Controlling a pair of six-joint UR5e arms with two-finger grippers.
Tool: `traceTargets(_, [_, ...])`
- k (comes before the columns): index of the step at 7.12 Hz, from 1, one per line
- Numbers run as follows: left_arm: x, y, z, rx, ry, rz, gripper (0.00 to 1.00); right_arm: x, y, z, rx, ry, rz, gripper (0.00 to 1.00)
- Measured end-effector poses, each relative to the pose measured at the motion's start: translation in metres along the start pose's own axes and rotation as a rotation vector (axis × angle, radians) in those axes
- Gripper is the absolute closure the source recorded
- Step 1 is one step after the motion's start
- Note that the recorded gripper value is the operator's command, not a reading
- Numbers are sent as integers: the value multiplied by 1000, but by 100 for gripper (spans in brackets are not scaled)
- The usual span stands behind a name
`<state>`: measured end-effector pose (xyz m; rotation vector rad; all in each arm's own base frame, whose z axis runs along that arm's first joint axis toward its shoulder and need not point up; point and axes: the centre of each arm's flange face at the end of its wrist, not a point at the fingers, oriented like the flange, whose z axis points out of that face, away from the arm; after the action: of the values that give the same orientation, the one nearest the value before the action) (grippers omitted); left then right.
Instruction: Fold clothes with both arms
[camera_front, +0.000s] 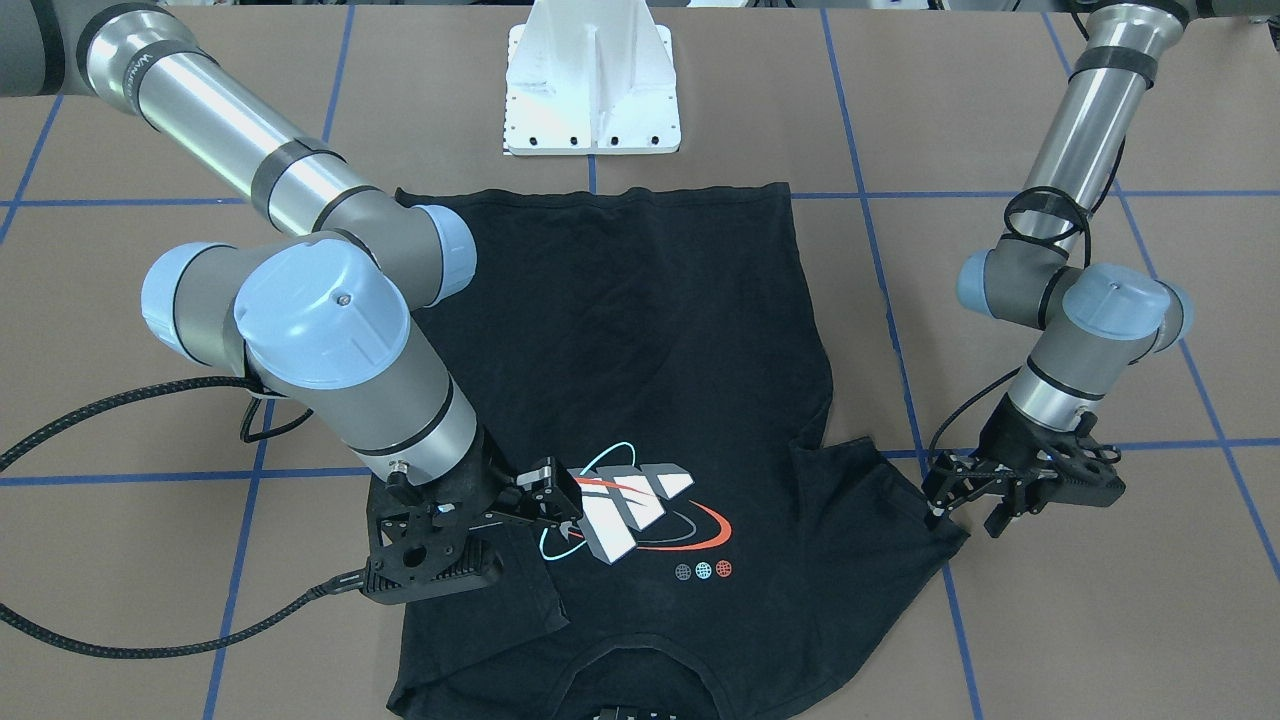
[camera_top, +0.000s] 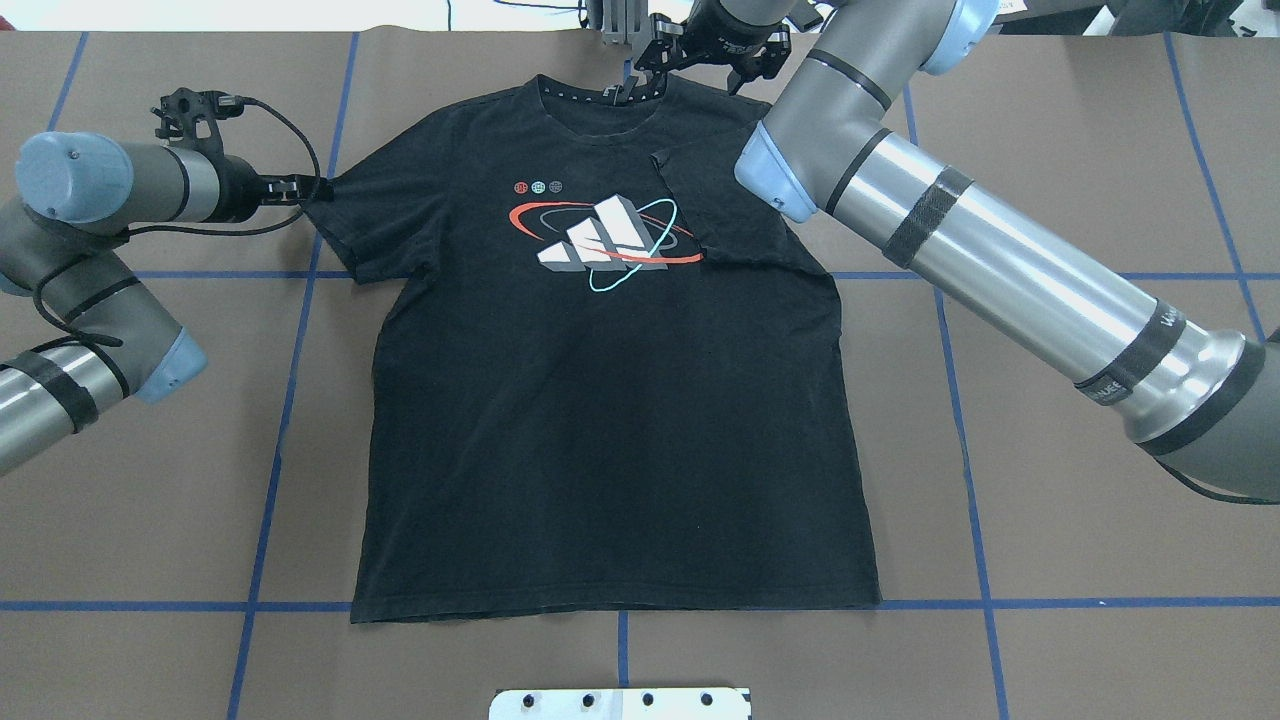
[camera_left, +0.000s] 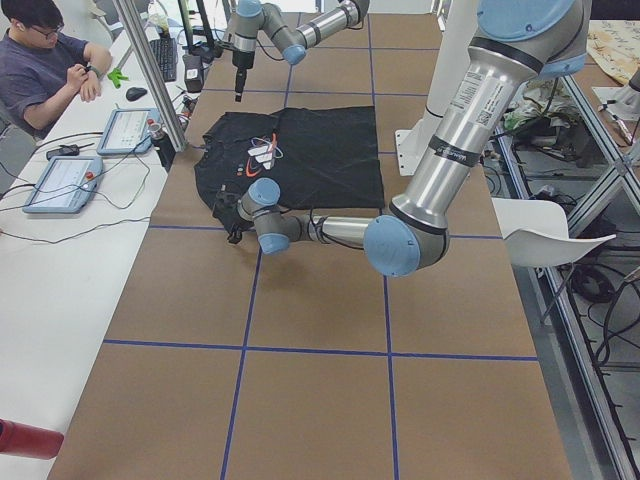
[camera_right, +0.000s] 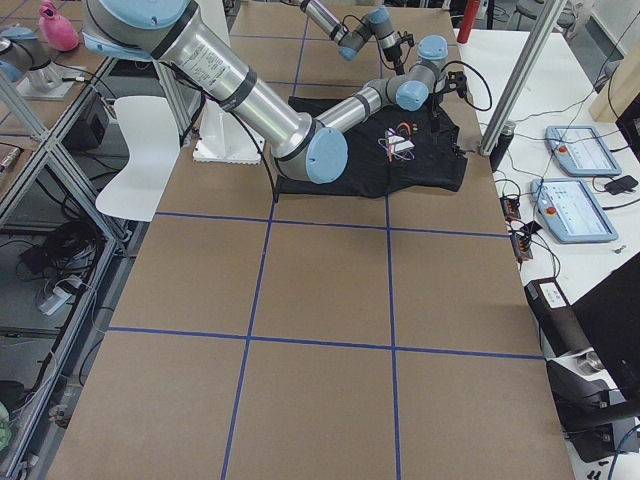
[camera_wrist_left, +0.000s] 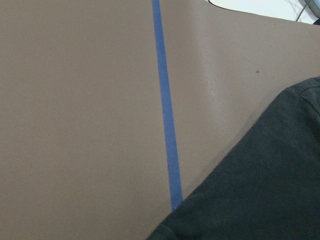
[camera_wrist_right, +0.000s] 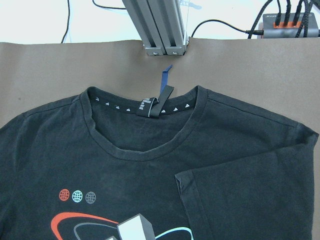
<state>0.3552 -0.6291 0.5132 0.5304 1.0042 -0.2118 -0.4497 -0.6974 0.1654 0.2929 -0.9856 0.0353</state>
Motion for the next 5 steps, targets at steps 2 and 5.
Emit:
traceTargets(2, [-4,-3,1,3,-12,-3,30,1,0,1,-1,2,1,0])
traceTargets(5, [-5,-5,6,7,-25,-4,40,2,0,2,-2,4,3,0])
